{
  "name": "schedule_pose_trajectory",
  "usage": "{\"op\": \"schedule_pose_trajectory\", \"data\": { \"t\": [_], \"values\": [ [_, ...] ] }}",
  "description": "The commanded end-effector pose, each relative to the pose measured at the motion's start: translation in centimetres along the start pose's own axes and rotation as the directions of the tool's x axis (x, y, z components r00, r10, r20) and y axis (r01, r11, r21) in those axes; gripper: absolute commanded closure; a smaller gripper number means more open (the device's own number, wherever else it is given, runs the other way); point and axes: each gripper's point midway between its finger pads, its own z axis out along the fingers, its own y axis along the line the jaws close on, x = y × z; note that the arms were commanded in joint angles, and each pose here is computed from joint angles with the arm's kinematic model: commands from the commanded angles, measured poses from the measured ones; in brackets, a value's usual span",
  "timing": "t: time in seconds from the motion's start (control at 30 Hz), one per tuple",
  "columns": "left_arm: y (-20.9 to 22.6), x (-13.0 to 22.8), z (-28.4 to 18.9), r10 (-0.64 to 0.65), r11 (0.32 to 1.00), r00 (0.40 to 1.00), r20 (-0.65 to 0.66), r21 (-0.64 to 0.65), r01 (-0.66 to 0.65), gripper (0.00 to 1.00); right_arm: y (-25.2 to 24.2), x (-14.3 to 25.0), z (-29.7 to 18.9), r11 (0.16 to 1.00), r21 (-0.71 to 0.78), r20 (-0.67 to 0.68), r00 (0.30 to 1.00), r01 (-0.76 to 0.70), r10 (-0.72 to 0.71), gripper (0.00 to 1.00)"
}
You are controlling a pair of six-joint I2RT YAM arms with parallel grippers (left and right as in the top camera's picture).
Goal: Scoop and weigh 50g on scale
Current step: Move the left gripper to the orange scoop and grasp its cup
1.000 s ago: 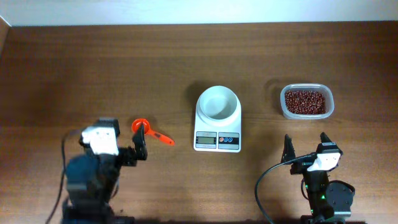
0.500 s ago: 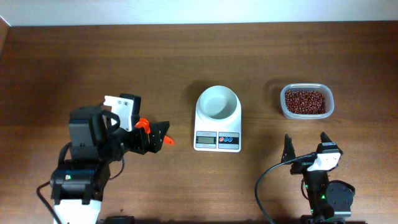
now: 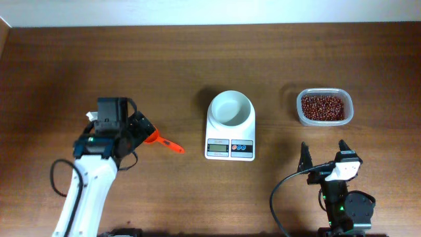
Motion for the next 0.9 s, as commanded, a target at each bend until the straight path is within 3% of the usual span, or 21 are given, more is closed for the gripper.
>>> {"op": "schedule_pose_trajectory", "data": {
  "t": [0.0,0.17,0.23,0.33,0.4,0.87],
  "values": [
    [0.4,0.1,2.1,-0.057,0.996,0.998,-0.034,-0.065,0.055,0.09,0.1,0.3,0.0,1.000,-0.001,-0.004,1.000,0.004,-0.004,0.01],
    [0.5,0.7,5.4,-0.110,0.988,0.991,-0.078,-0.120,0.100,0.11,0.1,0.3,0.0,1.000,-0.001,-0.004,1.000,0.004,-0.004,0.01],
    [0.3,1.2,7.0,-0.110,0.987,0.988,-0.109,-0.131,0.096,0.21,0.1,0.3,0.0,1.000,-0.001,-0.004,1.000,0.004,-0.004,0.01],
    [0.4,1.5,8.3,-0.110,0.985,0.986,-0.126,-0.146,0.091,0.25,0.1,0.3,0.0,1.000,-0.001,-0.004,1.000,0.004,-0.004,0.01],
    [0.4,1.5,9.2,-0.110,0.984,0.985,-0.130,-0.154,0.089,0.33,0.1,0.3,0.0,1.000,-0.001,-0.004,1.000,0.004,-0.004,0.01],
    [0.2,1.6,11.4,-0.111,0.984,0.985,-0.134,-0.156,0.089,0.57,0.1,0.3,0.0,1.000,-0.001,-0.004,1.000,0.004,-0.004,0.01]
  ]
}}
